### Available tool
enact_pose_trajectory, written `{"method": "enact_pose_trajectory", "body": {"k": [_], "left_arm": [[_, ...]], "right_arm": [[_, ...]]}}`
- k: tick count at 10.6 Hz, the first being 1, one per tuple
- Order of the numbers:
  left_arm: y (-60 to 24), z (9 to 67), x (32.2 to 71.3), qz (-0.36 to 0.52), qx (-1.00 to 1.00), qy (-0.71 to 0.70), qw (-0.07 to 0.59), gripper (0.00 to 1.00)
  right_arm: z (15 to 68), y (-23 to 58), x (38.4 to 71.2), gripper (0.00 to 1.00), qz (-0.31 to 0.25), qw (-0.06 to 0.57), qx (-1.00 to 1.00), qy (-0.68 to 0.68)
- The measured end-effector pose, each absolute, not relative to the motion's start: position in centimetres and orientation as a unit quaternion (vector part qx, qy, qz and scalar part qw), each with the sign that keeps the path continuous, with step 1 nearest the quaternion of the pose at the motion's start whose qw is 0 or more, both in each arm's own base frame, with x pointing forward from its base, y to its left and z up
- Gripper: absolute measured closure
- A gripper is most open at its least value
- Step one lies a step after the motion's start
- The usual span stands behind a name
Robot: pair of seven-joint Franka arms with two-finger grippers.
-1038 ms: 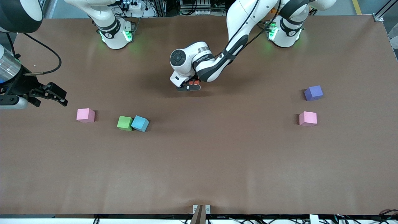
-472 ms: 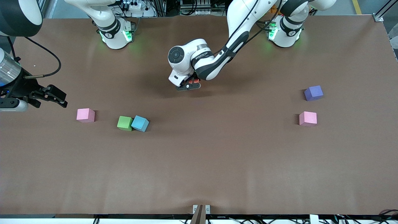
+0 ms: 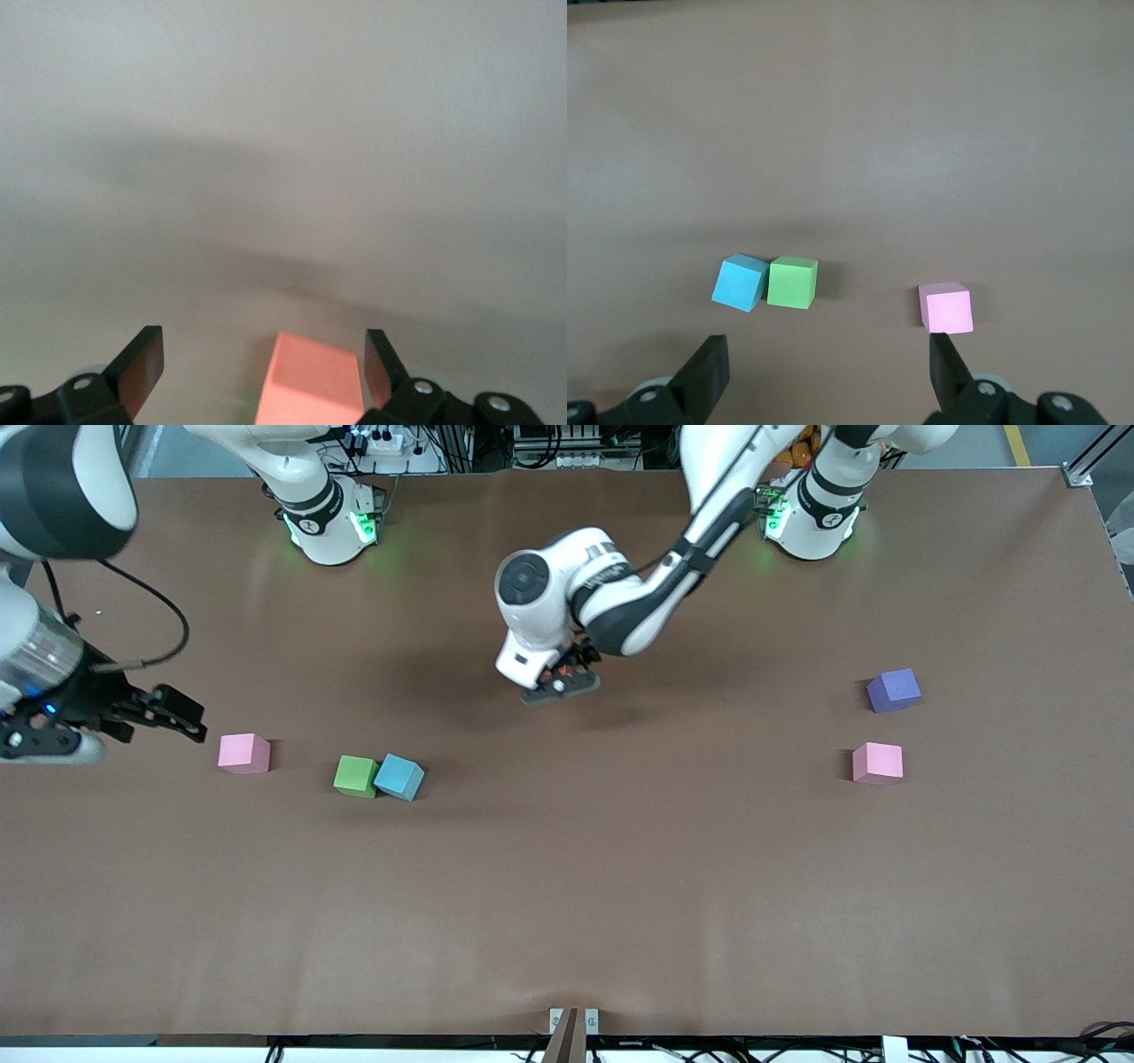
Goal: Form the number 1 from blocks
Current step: 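Grasp the pink cube with the right gripper while the left gripper grasps pink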
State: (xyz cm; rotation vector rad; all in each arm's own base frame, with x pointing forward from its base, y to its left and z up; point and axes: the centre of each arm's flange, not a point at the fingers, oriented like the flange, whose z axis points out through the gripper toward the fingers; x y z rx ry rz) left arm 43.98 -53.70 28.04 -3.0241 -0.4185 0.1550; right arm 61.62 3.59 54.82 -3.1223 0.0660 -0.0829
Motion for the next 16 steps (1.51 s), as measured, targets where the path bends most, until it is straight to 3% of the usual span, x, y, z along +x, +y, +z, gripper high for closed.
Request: {"method": "enact_pose_trajectory", "body": {"k": [3,6,11,16], "left_arm": [[-46.1,29.9,51.9,0.045,-0.976,-0.213,0.033,0.0],[-38.6,28.7,56.7,0.041,-0.964,-0.259,0.056,0.0],[-24.7,24.0,60.7,0.071,-0.956,-0.266,0.104,0.0],[-13.0,23.5,61.4,0.084,-0.971,-0.204,0.089,0.0]], "right_arm": [[50.1,3.8,63.2,0.0,0.007,0.017,-0.998,0.052],[46.8,3.7,63.9,0.0,0.034,0.021,-0.997,0.066],[41.2,3.6,63.5,0.0,0.031,0.02,-0.998,0.047],[35.7,0.5,61.0,0.0,0.005,0.019,-1.0,-0.02]]}}
